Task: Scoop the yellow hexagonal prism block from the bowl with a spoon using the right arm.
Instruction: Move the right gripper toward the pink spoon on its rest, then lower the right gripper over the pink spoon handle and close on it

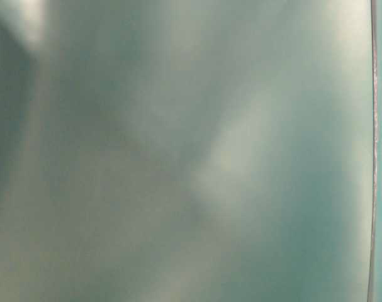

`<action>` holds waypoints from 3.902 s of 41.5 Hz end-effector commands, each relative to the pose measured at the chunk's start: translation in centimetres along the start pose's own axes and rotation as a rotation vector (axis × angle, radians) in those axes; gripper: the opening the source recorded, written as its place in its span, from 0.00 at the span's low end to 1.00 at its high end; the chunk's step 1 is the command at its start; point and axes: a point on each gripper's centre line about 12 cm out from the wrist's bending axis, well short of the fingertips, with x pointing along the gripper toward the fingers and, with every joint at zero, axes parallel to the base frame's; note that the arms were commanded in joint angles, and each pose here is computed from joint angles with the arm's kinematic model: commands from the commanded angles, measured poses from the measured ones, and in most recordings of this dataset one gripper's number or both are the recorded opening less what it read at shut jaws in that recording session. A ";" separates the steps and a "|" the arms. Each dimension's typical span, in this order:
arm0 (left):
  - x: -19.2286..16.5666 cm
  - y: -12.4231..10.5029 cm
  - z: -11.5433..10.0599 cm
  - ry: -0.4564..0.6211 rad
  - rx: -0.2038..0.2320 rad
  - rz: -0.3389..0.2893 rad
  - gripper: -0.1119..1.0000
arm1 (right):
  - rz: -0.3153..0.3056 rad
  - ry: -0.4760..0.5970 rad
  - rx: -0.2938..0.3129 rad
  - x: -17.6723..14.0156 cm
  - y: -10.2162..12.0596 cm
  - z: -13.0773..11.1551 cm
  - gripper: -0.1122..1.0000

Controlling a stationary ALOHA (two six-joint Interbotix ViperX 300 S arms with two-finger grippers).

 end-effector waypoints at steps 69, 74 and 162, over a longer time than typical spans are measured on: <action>0.5 0.0 0.4 0.005 0.020 -0.002 0.10 | 0.090 0.140 0.168 1.4 4.1 -10.8 0.61; 0.5 0.0 0.4 0.005 0.021 -0.002 0.10 | 0.079 0.148 0.177 1.7 4.6 -12.1 0.61; 0.9 0.7 -0.2 0.020 0.022 0.030 0.10 | 0.026 0.456 0.050 0.3 7.8 -21.8 0.60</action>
